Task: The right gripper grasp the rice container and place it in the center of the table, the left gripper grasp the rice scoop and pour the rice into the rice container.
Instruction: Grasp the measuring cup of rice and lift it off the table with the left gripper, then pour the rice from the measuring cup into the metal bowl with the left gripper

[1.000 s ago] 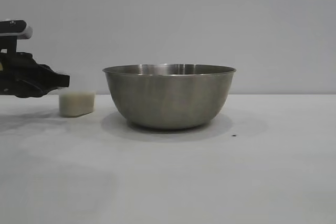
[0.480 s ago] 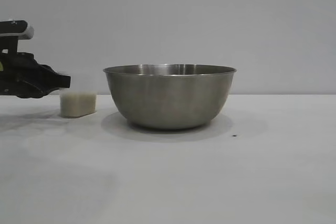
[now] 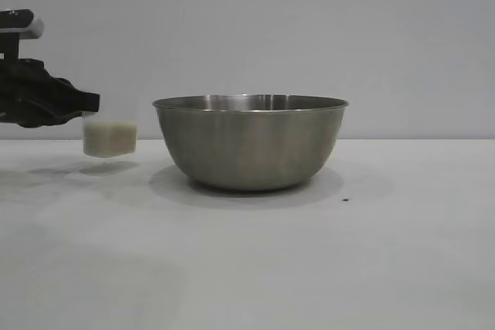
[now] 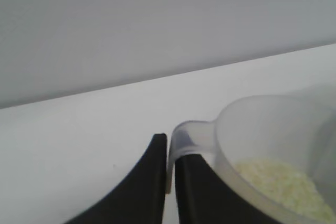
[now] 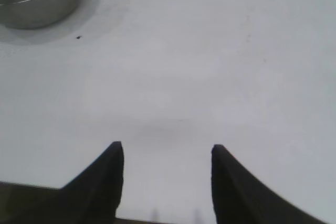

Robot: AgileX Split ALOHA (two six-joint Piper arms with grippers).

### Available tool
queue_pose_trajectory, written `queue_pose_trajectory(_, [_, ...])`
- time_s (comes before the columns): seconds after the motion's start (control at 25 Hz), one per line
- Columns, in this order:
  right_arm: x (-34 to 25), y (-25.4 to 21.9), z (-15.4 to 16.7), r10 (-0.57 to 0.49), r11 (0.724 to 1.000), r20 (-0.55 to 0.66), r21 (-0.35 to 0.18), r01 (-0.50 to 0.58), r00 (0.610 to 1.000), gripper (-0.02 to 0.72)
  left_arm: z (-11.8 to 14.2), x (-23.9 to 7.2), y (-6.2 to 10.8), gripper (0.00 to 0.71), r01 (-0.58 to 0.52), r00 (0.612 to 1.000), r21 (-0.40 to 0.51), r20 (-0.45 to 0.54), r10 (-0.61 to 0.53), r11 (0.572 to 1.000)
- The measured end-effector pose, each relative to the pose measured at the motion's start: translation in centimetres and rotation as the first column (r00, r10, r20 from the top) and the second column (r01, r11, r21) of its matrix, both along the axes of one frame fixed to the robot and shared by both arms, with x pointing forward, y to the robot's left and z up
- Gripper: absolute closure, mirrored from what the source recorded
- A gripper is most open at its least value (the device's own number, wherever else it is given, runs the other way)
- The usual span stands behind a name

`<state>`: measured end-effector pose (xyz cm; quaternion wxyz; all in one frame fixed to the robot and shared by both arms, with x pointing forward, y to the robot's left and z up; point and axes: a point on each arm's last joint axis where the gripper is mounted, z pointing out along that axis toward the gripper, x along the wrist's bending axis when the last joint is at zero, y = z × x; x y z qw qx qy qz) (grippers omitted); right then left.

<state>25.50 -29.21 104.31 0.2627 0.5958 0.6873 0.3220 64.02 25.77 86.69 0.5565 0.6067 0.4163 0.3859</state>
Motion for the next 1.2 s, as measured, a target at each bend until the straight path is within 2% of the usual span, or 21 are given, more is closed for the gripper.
queue_pose_trajectory(0.16, [0.0, 0.0, 0.0, 0.0, 1.0, 0.0, 0.0, 0.0, 1.0, 0.376, 1.6, 0.1, -0.1, 0.71, 0.006, 0.999, -0.001, 0.04, -0.006, 1.0])
queue_pose_trajectory(0.48, [0.0, 0.0, 0.0, 0.0, 1.0, 0.0, 0.0, 0.0, 1.0, 0.376, 6.5, -0.1, -0.2, 0.71, 0.022, 0.988, -0.002, 0.153, -0.021, 1.0])
queue_pose_trajectory(1.04, [0.0, 0.0, 0.0, 0.0, 1.0, 0.0, 0.0, 0.0, 1.0, 0.376, 10.8, -1.1, -0.6, 0.71, 0.078, 0.978, 0.019, 0.19, -0.081, 0.997])
queue_pose_trajectory(1.2, [0.0, 0.0, 0.0, 0.0, 1.0, 0.0, 0.0, 0.0, 1.0, 0.376, 11.7, -1.5, -2.0, 0.71, 0.115, 0.976, 0.048, 0.178, -0.122, 0.992])
